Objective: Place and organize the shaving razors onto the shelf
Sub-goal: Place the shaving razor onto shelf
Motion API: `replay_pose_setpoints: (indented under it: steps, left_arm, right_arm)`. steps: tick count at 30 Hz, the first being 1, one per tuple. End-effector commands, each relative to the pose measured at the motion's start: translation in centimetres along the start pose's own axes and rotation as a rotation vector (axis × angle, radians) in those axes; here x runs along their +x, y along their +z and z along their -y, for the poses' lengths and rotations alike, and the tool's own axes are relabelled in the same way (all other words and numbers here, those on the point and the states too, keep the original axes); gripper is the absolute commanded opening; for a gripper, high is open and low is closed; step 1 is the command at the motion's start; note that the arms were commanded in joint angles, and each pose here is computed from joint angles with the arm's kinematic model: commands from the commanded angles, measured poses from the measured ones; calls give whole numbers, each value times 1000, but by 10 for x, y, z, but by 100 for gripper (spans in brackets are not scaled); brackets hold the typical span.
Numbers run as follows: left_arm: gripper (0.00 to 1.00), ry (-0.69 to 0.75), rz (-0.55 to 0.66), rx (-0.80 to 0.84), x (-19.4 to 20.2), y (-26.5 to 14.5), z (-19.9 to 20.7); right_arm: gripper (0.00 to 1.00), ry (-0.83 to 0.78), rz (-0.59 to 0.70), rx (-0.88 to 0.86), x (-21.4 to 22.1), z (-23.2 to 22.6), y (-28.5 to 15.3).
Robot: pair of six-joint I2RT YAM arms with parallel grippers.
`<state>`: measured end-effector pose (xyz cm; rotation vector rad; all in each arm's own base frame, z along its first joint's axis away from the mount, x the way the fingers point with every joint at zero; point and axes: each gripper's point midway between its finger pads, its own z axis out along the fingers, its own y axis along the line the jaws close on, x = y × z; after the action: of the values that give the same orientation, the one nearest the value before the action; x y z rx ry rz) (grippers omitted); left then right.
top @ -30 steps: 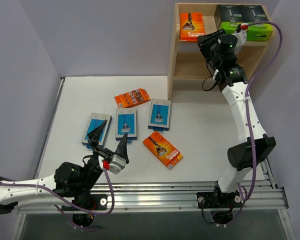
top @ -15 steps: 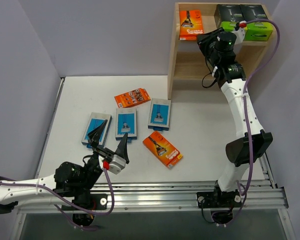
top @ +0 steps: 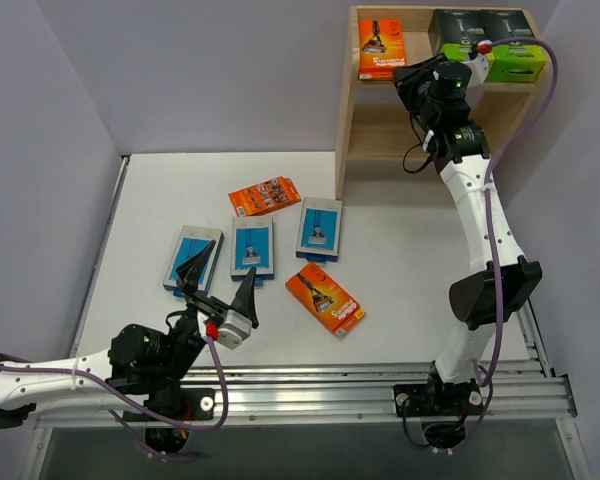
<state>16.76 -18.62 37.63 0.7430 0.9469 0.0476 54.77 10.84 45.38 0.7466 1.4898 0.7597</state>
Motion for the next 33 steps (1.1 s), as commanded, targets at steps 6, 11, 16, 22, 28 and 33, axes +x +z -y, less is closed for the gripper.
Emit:
replay_pose_setpoints:
  steps: [6, 11, 16, 22, 28, 33]
  left_arm:
    - [94, -51, 32, -27, -15, 3, -15]
    - [94, -52, 32, -25, -14, 3, -14]
    - [94, -55, 32, -28, -14, 3, -15]
    - [94, -54, 32, -28, -14, 2, -16]
    - [94, -53, 34, -28, -15, 3, -16]
    - [94, -54, 35, -26, -15, 3, -15]
  right_arm:
    - [19, 13, 17, -77, -8, -22, 4]
    - [19, 19, 7, -77, -5, -20, 7]
    - [19, 28, 16, -100, -6, -25, 10]
    - [19, 32, 11, -100, -4, -23, 14]
    - [21, 33, 5, -94, -1, -20, 18]
    - [30, 31, 3, -96, 0, -21, 17]
